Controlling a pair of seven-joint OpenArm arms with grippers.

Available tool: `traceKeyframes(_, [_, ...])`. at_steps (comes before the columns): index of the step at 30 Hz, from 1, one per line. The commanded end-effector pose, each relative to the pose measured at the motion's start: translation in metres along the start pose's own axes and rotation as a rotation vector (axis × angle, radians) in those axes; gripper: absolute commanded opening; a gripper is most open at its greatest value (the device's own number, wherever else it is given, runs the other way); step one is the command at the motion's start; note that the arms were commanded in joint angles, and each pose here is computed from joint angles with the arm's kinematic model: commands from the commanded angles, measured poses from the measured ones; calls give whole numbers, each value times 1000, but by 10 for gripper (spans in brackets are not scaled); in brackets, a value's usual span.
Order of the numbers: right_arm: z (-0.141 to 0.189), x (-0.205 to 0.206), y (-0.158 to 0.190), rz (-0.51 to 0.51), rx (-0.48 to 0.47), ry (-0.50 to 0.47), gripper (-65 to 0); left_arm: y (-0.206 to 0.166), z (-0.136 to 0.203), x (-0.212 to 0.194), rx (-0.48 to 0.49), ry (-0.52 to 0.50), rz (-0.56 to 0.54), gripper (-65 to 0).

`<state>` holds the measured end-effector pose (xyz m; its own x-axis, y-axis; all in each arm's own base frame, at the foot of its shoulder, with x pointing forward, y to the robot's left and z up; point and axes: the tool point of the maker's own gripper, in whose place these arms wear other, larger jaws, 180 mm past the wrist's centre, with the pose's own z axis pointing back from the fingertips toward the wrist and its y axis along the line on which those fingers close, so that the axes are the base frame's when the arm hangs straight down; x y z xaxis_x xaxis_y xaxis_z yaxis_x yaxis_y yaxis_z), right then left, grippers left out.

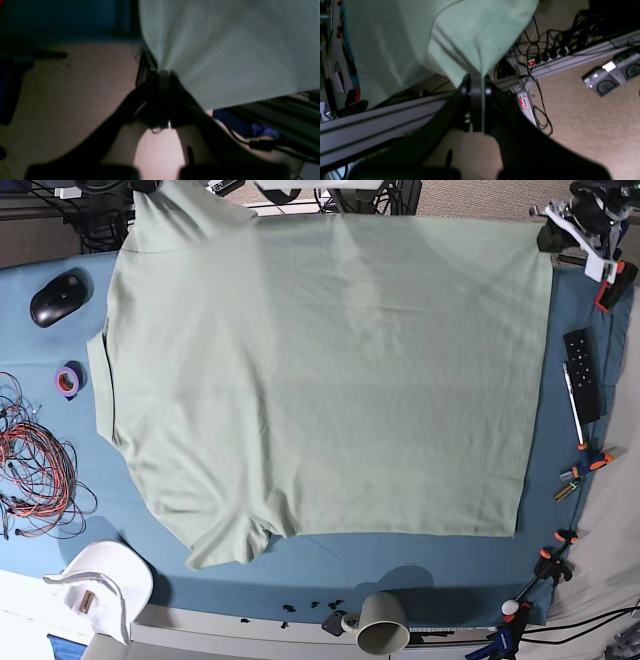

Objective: Fold the T-shirt properly
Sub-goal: 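Lift both shoulder corners and pull the shirt toward the robot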

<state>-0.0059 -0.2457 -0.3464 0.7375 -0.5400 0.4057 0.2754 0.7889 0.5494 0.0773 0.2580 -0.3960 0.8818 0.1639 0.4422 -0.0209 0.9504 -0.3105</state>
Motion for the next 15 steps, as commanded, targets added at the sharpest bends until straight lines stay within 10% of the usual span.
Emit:
traceKeyframes(1, [8, 2, 1, 12, -1, 0, -650, 1, 6, 3, 2, -7, -11, -650])
traceKeyframes(15, [18, -12, -3, -1, -26, 52, -650, 1, 14, -21, 3, 60, 12, -650])
